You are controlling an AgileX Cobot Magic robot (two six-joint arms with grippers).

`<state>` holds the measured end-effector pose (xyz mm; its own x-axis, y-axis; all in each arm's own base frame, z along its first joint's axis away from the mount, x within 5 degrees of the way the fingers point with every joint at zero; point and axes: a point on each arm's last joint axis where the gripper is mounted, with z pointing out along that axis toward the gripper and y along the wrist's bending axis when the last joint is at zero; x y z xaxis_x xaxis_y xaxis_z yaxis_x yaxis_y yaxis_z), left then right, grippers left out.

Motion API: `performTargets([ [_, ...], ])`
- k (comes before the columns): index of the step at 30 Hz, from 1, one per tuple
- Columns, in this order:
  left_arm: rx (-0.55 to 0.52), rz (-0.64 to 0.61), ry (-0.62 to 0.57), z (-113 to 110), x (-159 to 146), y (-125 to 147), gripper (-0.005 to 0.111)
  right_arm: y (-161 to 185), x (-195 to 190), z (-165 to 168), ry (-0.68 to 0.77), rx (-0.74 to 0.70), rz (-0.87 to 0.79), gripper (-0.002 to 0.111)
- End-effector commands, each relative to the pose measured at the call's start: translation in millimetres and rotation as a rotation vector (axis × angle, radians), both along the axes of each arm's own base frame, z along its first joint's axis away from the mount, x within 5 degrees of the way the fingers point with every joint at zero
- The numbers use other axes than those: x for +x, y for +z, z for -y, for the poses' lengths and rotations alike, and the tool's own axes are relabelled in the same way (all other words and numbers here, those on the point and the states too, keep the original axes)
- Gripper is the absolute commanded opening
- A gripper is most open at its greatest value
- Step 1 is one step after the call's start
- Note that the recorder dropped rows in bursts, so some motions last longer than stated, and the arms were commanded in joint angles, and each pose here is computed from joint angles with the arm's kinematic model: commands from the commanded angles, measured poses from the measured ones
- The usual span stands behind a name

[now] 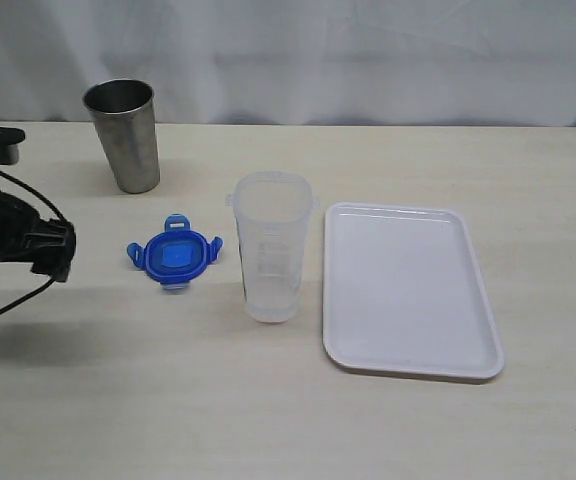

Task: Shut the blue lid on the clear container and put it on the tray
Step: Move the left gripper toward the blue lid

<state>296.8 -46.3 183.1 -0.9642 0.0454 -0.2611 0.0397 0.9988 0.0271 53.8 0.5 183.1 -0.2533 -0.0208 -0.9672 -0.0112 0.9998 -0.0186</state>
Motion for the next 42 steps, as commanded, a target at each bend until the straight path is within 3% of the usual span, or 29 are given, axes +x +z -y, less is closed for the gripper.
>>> performTargets([
  [1,-0.171,0.013,0.045,14.5,0.1,2.2,0.102,-0.8,-0.3,-0.2,0.000,0.009,0.001,0.005],
  [10,-0.072,0.067,-0.032,7.8,4.5,2.9,0.102,-0.8,-0.3,-0.2,0.000,0.009,0.001,0.005],
  [17,-0.076,0.091,-0.032,8.2,6.5,3.7,0.101,-0.8,-0.3,-0.2,0.000,0.009,0.001,0.005],
  [23,-0.078,0.129,-0.054,9.0,9.7,5.0,0.063,-0.8,-0.3,-0.2,0.000,0.009,0.001,0.005],
  [36,-0.127,0.096,-0.002,11.3,7.1,4.2,0.045,-0.8,-0.3,-0.2,0.000,0.009,0.001,0.005],
  [39,-0.200,0.135,-0.029,18.5,12.1,2.9,0.045,-0.8,-0.3,-0.2,0.000,0.009,0.001,0.005],
  [42,-0.270,0.082,-0.059,26.6,14.1,-11.9,0.045,-0.8,-0.3,-0.2,0.000,0.009,0.001,0.005],
])
